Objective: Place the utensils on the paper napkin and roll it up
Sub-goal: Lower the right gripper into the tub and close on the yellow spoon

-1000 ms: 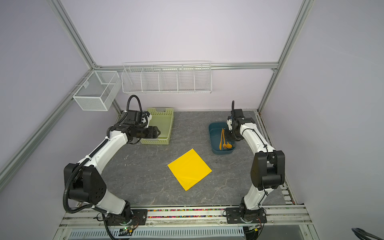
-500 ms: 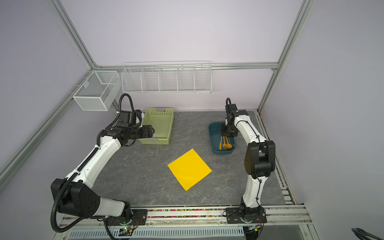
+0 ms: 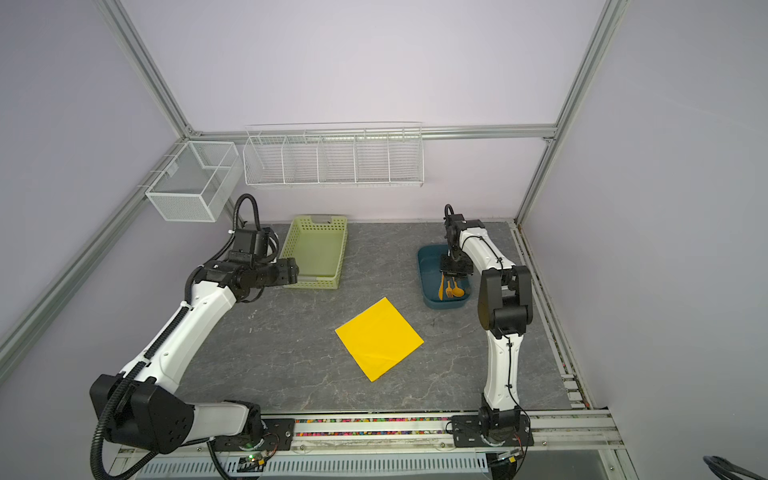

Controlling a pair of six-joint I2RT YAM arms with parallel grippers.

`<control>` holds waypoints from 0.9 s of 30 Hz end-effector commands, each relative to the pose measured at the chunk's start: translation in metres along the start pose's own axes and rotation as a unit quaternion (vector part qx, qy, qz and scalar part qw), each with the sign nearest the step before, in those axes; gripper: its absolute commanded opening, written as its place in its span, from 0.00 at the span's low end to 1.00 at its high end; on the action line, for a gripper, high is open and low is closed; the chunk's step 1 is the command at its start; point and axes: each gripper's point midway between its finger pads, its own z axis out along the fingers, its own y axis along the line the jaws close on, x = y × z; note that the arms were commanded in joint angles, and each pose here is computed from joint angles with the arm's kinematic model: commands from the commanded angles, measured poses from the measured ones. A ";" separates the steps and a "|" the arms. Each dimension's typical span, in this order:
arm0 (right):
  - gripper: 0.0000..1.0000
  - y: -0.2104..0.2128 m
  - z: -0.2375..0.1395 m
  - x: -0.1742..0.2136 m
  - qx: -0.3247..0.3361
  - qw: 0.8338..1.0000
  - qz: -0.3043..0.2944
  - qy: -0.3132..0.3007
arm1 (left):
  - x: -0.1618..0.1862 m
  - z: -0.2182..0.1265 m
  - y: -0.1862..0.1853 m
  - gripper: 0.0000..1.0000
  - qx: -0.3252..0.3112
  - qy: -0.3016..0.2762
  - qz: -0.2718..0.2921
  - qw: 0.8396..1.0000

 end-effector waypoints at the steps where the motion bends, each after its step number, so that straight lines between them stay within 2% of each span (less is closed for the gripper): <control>1: 0.25 -0.011 0.007 0.001 0.023 0.999 -0.018 0.013 | 0.009 -0.003 0.009 0.80 -0.017 0.010 -0.007 1.000; 13: 0.23 -0.022 0.028 -0.015 0.025 0.999 -0.030 0.018 | 0.006 -0.001 0.010 0.80 -0.023 0.011 -0.006 1.000; 18: 0.23 -0.015 0.036 -0.019 -0.008 0.999 -0.043 0.023 | 0.003 0.000 0.009 0.80 -0.023 0.011 -0.007 1.000; 27: 0.20 -0.017 0.044 -0.019 -0.001 0.998 -0.050 0.035 | 0.006 0.002 0.013 0.80 -0.033 0.020 -0.008 0.999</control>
